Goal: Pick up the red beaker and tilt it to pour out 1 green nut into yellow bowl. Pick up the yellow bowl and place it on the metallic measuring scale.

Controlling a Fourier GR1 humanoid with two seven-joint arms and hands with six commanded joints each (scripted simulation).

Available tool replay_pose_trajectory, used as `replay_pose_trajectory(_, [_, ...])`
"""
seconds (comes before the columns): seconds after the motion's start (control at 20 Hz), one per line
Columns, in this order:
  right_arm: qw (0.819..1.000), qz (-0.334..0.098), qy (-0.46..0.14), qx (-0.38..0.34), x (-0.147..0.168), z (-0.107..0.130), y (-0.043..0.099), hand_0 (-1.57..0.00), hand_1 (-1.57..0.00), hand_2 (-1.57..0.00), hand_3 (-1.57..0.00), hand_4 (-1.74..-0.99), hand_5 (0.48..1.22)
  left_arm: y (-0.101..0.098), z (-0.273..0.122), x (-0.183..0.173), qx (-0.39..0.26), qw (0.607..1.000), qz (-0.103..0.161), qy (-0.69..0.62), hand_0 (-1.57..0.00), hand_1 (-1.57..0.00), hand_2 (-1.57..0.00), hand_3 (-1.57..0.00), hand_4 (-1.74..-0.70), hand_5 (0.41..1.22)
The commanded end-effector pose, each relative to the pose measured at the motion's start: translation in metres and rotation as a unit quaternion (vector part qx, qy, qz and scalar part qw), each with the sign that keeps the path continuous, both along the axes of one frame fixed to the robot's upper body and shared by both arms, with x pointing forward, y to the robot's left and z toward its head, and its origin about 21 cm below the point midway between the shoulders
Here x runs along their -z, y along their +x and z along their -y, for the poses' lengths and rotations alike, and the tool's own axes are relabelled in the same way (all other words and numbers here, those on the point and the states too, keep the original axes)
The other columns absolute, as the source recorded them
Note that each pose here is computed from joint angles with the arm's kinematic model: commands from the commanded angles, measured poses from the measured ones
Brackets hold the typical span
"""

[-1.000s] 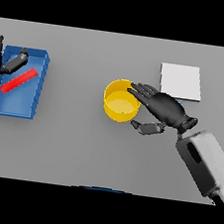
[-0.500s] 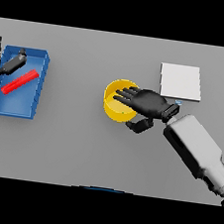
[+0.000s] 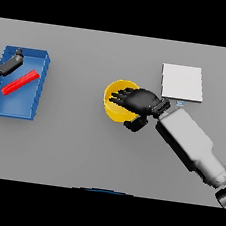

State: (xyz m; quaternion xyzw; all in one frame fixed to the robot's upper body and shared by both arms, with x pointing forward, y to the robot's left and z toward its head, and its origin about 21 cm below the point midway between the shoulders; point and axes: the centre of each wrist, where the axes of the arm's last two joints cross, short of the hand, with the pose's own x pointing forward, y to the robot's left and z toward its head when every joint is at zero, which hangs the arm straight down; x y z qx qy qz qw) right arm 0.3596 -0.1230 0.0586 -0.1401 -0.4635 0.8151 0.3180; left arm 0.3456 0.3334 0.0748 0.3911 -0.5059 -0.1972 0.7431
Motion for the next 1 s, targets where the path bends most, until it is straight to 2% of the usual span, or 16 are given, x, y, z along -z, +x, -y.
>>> replay_pose_trajectory(0.0, [1.000,-0.007,-0.002,-0.002,0.003,0.000,0.001,0.00,0.00,0.00,0.00,-1.265,0.740,0.002,-0.001,-0.001,-0.004,1.000,-0.002,-0.003,0.00,0.00,0.00,0.00,-0.74,0.699])
replay_pose_trajectory(0.25, [0.999,-0.030,-0.023,0.015,0.007,-0.006,0.003,0.00,0.00,-0.02,-0.07,-1.289,0.758,0.004,-0.002,-0.003,0.000,1.000,-0.001,-0.005,0.00,0.00,0.00,0.00,-0.75,0.699])
replay_pose_trajectory(0.35, [0.998,-0.041,-0.027,0.035,0.011,-0.005,0.003,-0.03,-0.04,-0.07,-0.14,-1.302,0.805,0.002,-0.003,0.001,0.000,1.000,0.001,-0.005,0.00,0.00,0.00,0.00,-0.75,0.701])
replay_pose_trajectory(0.4, [0.998,-0.040,-0.030,0.031,0.011,-0.003,0.003,-0.16,-0.14,-0.15,-0.18,-1.321,0.839,0.001,-0.004,0.003,0.001,1.000,-0.004,-0.003,0.00,0.00,0.00,0.00,-0.75,0.701])
replay_pose_trajectory(0.45, [0.998,-0.038,-0.031,0.030,0.012,-0.005,0.002,-0.44,-0.42,-0.38,-0.24,-1.351,0.915,0.001,-0.004,0.003,0.000,1.000,-0.001,-0.004,0.00,0.00,0.00,0.00,-0.75,0.700])
replay_pose_trajectory(0.55, [0.998,-0.046,-0.025,0.024,0.012,-0.006,0.002,-0.85,-0.84,-0.81,-0.40,-1.463,1.025,0.003,-0.003,0.000,0.001,1.000,0.001,-0.003,0.00,0.00,0.00,0.00,-0.76,0.704])
replay_pose_trajectory(0.65, [0.998,-0.055,-0.030,0.023,0.010,-0.004,0.002,-1.11,-1.10,-1.08,-0.71,-1.557,1.096,0.005,-0.001,-0.003,0.003,1.000,0.000,0.000,0.00,0.00,0.00,0.00,-0.76,0.701])
replay_pose_trajectory(0.8, [0.997,-0.062,-0.033,0.022,0.007,-0.001,0.001,-1.33,-1.33,-1.20,-1.12,-1.647,1.157,0.004,-0.003,-0.001,0.005,1.000,-0.001,0.002,0.00,0.00,0.00,0.00,-0.75,0.695])
replay_pose_trajectory(0.95, [0.997,-0.066,-0.027,0.020,0.007,0.000,0.003,-1.45,-1.45,-1.27,-1.32,-1.693,1.188,0.004,0.003,0.000,0.006,1.000,-0.004,0.006,0.00,0.00,0.00,0.00,-0.74,0.690])
